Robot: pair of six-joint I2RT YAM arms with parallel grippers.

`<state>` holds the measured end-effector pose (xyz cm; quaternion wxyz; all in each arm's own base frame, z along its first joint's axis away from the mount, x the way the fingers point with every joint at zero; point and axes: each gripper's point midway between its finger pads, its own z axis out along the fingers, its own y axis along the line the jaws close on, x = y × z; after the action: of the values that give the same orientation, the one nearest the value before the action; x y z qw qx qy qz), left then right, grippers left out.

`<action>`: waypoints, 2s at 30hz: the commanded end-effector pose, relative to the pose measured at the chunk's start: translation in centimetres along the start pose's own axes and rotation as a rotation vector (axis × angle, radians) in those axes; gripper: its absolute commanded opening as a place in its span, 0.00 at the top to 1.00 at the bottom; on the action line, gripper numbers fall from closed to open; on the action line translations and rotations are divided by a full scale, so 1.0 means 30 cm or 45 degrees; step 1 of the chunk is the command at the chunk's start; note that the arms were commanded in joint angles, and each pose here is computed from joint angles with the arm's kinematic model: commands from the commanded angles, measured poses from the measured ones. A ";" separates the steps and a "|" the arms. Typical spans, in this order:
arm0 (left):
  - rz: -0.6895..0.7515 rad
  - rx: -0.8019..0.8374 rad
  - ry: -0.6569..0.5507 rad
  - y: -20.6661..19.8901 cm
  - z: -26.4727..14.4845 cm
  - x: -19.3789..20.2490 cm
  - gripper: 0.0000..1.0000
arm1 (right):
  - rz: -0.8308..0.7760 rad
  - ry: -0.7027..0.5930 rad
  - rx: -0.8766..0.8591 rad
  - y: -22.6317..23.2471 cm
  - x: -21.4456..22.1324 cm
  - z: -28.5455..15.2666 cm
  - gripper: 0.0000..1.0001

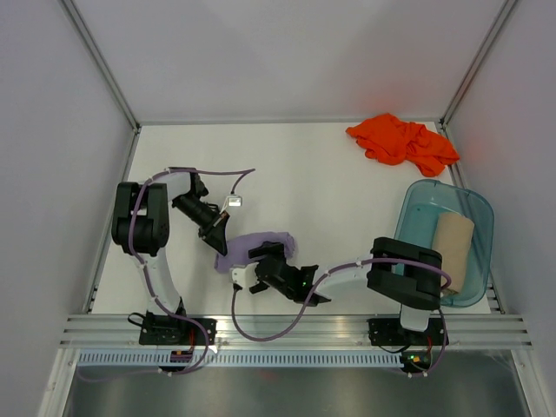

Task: Roll the t-shirts
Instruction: Roll the tshirt, then place the rolled tshirt into the container

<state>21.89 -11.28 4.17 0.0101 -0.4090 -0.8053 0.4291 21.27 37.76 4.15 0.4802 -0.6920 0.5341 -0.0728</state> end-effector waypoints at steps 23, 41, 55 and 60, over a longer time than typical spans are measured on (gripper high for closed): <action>0.184 -0.214 0.030 0.054 -0.172 -0.080 0.42 | 0.750 -0.116 -1.205 0.037 -0.062 -0.132 0.80; 0.514 -0.345 -0.299 -0.119 -0.264 -0.262 0.23 | 1.514 -0.057 -1.496 -0.015 0.046 -0.138 0.78; 0.641 -0.518 -0.077 -0.050 -0.079 -0.176 0.03 | 1.746 0.028 -1.380 -0.071 0.101 -0.063 0.71; 0.751 -0.621 -0.074 0.017 -0.052 -0.240 0.14 | 1.734 0.020 -1.370 -0.071 0.110 -0.046 0.66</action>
<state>23.81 -14.16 7.17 -0.1747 -0.5793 -0.7456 0.2791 21.91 33.65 5.10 -0.0118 -0.3398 0.8025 0.4903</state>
